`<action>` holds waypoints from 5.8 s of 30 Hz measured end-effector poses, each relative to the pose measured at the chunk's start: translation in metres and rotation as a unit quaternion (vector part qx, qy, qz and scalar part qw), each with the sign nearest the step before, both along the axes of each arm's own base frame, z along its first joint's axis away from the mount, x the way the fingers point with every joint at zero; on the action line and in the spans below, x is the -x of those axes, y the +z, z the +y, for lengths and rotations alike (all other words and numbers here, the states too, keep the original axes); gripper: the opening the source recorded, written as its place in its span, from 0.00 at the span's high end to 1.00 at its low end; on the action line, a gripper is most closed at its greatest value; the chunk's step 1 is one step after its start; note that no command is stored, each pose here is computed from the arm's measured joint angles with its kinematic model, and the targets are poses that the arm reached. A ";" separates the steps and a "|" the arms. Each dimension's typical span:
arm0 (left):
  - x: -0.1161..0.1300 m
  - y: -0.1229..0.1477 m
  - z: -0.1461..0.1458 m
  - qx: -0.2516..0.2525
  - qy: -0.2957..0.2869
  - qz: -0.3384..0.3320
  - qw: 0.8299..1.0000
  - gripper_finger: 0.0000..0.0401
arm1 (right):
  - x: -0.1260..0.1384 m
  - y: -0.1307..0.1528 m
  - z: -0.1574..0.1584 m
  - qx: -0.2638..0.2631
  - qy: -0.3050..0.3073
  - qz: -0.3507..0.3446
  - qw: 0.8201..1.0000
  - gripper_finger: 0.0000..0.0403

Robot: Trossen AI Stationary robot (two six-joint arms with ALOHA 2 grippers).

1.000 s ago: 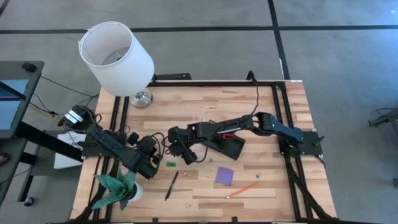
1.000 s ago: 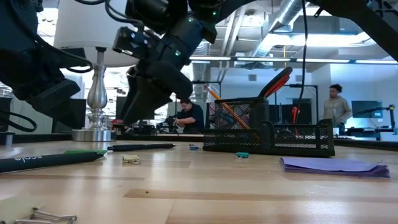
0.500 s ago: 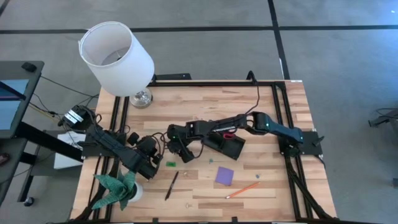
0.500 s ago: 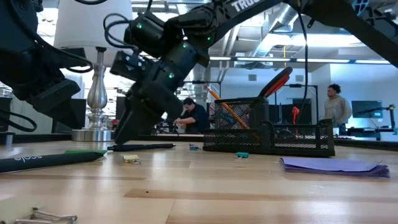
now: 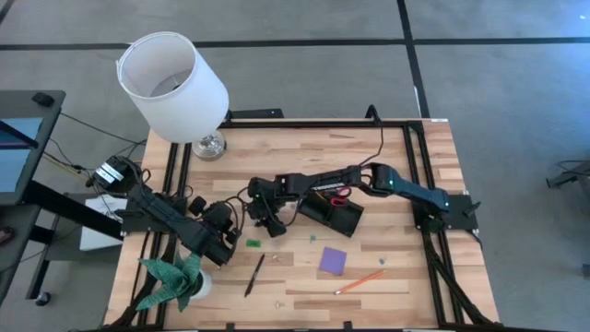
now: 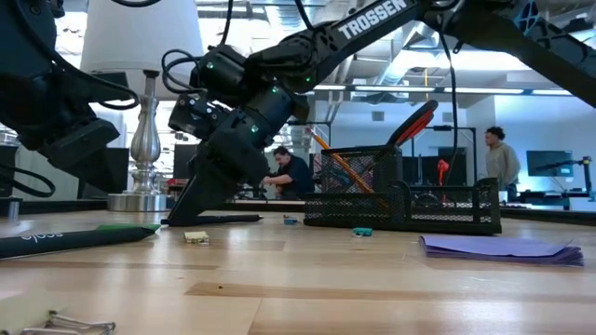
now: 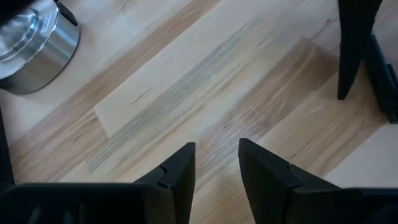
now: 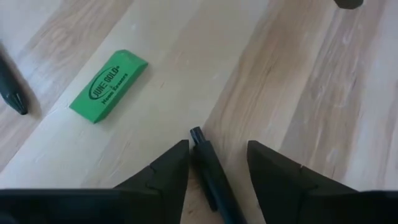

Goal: Pick and place office supplies into organizer
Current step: Put the top black pen into the black desk organizer

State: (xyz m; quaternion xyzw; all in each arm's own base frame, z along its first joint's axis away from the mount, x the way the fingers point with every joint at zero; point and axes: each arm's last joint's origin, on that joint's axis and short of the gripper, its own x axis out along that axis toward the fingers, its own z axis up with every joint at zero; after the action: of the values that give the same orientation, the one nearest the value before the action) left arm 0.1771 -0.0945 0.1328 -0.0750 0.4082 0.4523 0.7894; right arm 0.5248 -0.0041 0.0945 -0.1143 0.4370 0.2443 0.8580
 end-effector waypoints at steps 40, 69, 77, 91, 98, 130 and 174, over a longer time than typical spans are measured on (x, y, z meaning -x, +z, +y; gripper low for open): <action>0.000 0.000 0.000 0.008 0.002 0.004 1.000 0.70 | -0.011 0.034 0.004 -0.031 -0.059 -0.004 0.998 0.96; 0.004 0.000 0.001 0.010 0.016 0.018 1.000 0.70 | 0.000 0.042 0.042 0.065 0.031 0.038 0.997 0.71; 0.004 0.000 0.001 0.010 0.016 0.018 1.000 0.70 | -0.001 0.043 0.059 0.165 0.007 0.021 0.986 0.48; 0.003 0.000 0.001 0.012 0.016 0.016 1.000 0.70 | -0.007 0.040 0.033 0.157 -0.063 0.015 0.985 0.48; 0.003 0.000 0.001 0.011 0.015 0.017 1.000 0.70 | -0.006 0.040 0.039 0.112 -0.049 0.023 0.992 0.55; 0.003 0.000 0.001 0.011 0.015 0.016 1.000 0.70 | -0.006 0.031 0.013 0.112 -0.058 0.014 0.992 0.65; 0.001 -0.001 0.000 0.017 0.014 0.007 1.000 0.70 | -0.010 0.038 0.021 0.050 -0.068 -0.021 0.996 0.66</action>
State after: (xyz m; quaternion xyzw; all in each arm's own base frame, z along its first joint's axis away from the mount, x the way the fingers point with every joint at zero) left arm 0.1756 -0.0946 0.1321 -0.0913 0.4205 0.4571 0.7784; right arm 0.5343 0.0172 0.1327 -0.1320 0.4376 0.1609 0.8748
